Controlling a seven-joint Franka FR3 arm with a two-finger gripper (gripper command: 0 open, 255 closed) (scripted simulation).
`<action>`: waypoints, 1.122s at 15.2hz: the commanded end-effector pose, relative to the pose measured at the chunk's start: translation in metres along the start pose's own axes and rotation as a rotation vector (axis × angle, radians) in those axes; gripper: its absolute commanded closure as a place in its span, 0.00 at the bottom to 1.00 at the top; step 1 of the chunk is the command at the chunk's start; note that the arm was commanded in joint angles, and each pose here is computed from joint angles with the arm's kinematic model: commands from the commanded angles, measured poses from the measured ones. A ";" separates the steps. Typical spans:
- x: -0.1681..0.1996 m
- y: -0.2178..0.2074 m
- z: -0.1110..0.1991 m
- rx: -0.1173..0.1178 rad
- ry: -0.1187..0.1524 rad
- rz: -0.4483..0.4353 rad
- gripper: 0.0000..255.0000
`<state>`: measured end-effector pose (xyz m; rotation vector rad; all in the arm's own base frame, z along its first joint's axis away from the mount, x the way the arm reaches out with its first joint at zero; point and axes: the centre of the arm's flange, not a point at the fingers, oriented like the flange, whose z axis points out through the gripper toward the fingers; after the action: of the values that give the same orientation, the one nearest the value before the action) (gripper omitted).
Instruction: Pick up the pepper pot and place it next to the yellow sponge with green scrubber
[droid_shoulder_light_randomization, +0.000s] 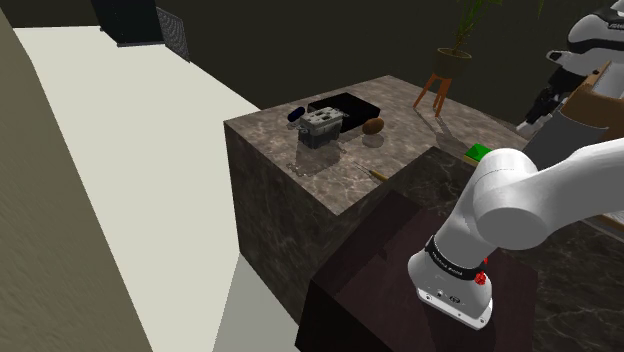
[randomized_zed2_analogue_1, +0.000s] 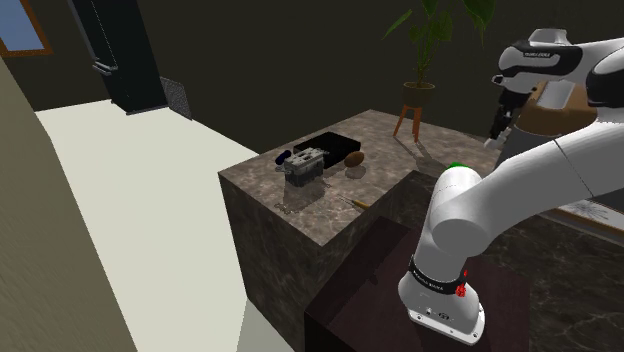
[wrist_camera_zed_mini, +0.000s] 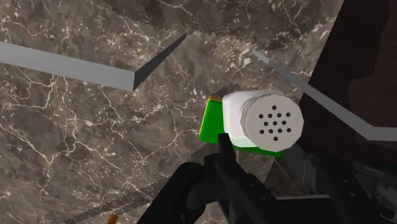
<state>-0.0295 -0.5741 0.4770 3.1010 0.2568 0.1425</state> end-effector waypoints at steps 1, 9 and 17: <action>-0.001 0.000 0.011 0.000 0.000 0.000 1.00; -0.005 -0.002 0.053 0.000 0.000 0.000 1.00; -0.009 -0.003 0.095 0.000 0.000 0.000 1.00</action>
<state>-0.0131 -0.5775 0.3996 3.0733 0.2955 0.1422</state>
